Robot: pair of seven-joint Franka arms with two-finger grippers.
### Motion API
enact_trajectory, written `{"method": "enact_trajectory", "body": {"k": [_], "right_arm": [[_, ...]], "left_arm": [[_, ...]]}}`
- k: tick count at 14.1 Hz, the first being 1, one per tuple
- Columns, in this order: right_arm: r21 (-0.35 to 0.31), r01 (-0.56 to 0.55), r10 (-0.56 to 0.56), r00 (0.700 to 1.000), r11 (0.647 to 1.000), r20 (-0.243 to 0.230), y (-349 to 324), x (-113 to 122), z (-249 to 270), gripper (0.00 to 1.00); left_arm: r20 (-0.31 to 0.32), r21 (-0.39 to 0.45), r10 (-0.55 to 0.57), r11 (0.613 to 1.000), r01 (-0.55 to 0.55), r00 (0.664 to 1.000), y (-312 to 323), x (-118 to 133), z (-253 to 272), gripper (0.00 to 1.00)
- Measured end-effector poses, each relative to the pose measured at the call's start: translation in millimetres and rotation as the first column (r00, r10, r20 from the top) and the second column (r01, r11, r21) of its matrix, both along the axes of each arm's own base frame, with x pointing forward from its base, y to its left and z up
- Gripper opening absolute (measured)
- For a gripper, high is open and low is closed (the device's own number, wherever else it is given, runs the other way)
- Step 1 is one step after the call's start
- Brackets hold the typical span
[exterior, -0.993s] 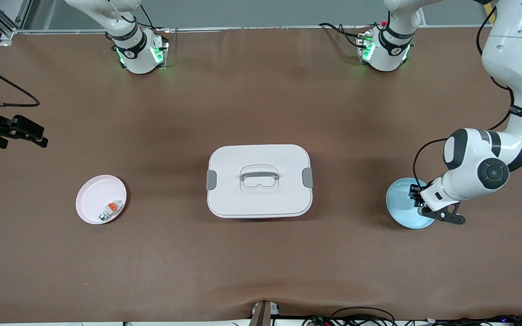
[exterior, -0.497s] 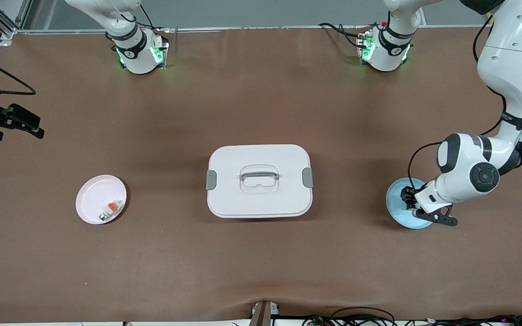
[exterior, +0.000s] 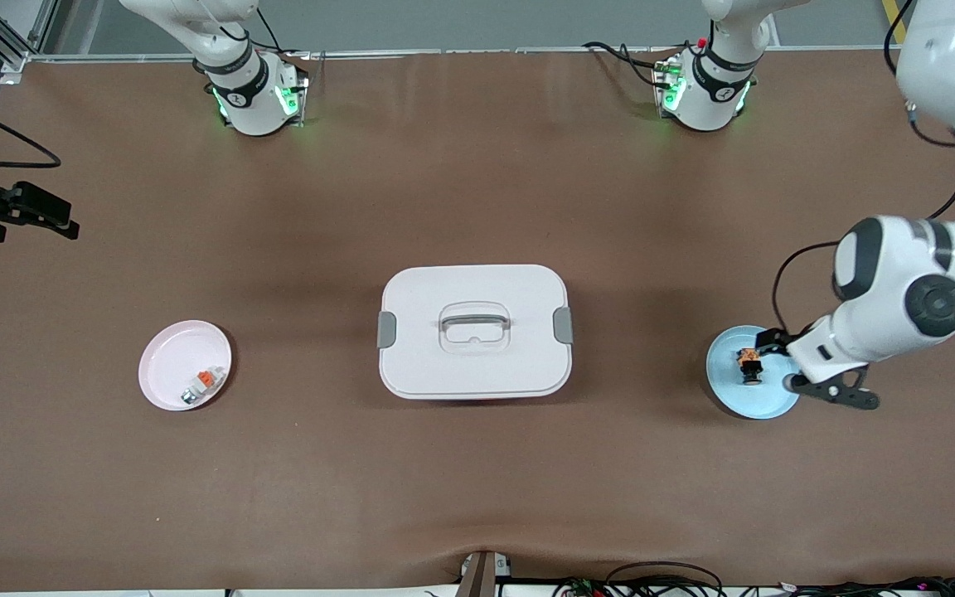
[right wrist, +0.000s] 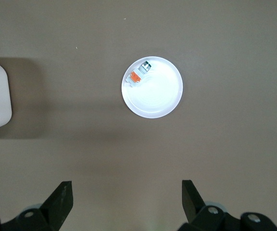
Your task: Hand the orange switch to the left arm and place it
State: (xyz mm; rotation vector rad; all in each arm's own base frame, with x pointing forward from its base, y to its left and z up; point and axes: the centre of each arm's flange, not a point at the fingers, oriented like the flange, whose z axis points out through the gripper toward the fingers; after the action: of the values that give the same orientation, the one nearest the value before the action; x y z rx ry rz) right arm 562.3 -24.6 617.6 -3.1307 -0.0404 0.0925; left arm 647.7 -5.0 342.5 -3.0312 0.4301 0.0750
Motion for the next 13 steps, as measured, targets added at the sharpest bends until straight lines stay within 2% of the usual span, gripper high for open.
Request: {"method": "enact_trajectory", "body": {"k": [3, 7, 10, 13], "right_arm": [[-0.002, 0.006, -0.006, 1.000, 1.000, -0.002, -3, 0, 0, 1.00], [-0.008, 0.048, -0.048, 0.999, 0.999, 0.003, -4, 0, 1, 1.00], [-0.021, 0.062, -0.062, 0.998, 0.998, 0.015, -5, 1, 2, 1.00], [-0.024, 0.065, -0.064, 0.998, 0.998, 0.021, -6, 2, 3, 1.00]], "left_arm": [[0.033, 0.070, 0.019, 0.997, -0.022, 0.999, 3, -22, 96, 1.00], [0.014, 0.110, 0.084, 0.990, -0.085, 0.996, 16, -38, 195, 1.00], [-0.052, 0.083, 0.133, 0.988, -0.128, 0.990, 22, -53, 237, 1.00], [-0.018, 0.037, 0.179, 0.983, -0.179, 0.984, 28, -75, 284, 1.00]]}}
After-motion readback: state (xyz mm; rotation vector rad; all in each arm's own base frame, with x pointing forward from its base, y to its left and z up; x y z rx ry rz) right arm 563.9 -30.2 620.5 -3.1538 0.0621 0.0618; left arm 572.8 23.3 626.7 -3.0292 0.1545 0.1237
